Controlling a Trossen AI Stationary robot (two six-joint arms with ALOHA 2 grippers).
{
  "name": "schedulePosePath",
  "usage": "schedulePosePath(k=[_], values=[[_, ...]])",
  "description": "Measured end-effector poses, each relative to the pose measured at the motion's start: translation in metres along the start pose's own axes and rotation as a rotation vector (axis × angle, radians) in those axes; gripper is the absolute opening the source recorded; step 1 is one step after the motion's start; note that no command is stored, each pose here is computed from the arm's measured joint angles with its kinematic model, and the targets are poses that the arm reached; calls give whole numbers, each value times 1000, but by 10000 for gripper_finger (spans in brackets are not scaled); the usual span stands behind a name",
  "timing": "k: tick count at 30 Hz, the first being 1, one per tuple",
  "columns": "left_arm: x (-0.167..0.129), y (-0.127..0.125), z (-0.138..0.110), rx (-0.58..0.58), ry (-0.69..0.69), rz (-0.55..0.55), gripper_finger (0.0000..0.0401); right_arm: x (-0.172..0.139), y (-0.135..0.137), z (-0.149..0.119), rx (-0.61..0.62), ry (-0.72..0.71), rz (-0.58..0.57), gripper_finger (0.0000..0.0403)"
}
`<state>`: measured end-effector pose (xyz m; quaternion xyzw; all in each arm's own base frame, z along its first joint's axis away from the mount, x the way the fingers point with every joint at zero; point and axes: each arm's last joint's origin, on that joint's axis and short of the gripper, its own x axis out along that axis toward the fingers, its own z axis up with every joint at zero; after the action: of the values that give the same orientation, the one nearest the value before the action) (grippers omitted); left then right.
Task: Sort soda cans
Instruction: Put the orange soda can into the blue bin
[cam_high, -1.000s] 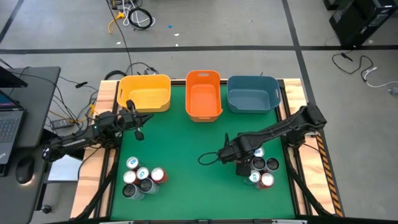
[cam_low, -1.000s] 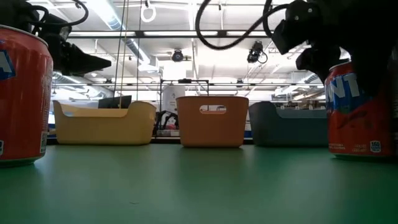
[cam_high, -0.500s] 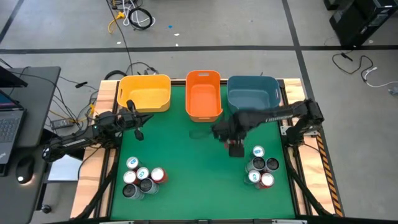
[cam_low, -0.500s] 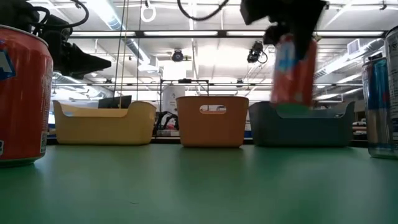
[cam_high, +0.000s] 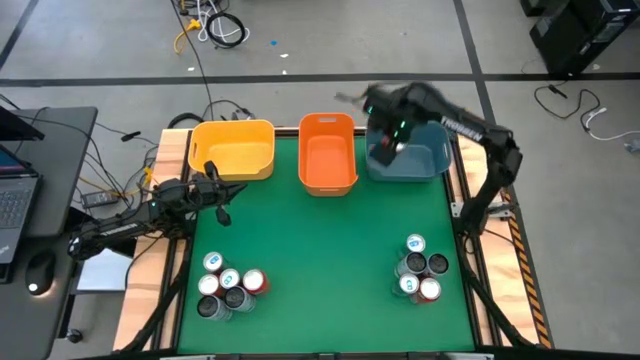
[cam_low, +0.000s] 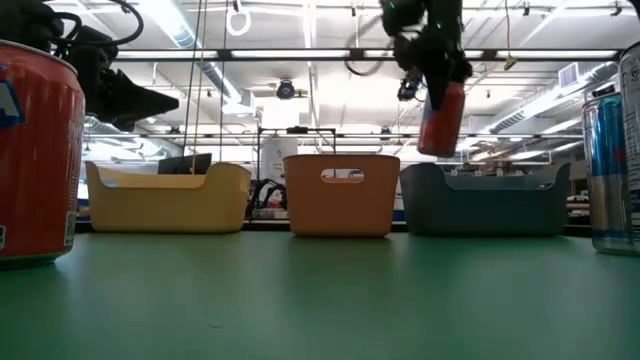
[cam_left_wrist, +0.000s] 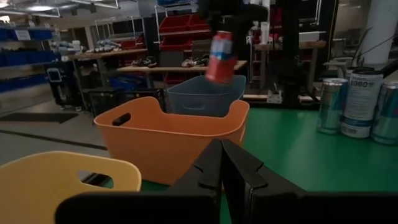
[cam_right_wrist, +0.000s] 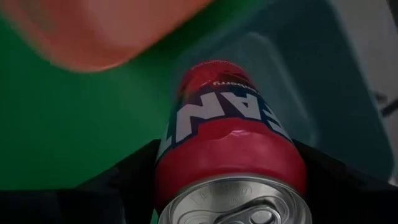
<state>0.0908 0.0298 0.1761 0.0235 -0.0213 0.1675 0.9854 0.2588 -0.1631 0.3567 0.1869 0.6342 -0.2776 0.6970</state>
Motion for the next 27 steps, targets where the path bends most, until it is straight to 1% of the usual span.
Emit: schedulePosePath(k=[3, 6, 8, 11, 14, 19, 22, 27], values=[[0, 0, -2, -4, 18, -1, 15, 4, -39, 1, 124, 12, -12, 289], [0, 0, -3, -3, 27, -1, 15, 8, -72, -1, 228, 26, 6, 289], [0, 0, -2, -2, 26, -1, 15, 15, -91, -6, 282, 53, 10, 289], [0, 0, -3, -2, 29, -1, 15, 30, -111, -14, 346, 119, 7, 289], [0, 0, -4, 0, 42, -2, 15, 47, -123, -23, 388, 188, 3, 289], [0, 0, -4, 1, 46, -2, 15, 69, -135, -36, 429, 289, -64, 289], [0, 0, -4, 1, 47, -2, 15, 81, -140, -39, 451, 296, -66, 289], [0, 0, -5, 6, 47, -2, 15, 96, -139, -38, 456, 269, -64, 289]])
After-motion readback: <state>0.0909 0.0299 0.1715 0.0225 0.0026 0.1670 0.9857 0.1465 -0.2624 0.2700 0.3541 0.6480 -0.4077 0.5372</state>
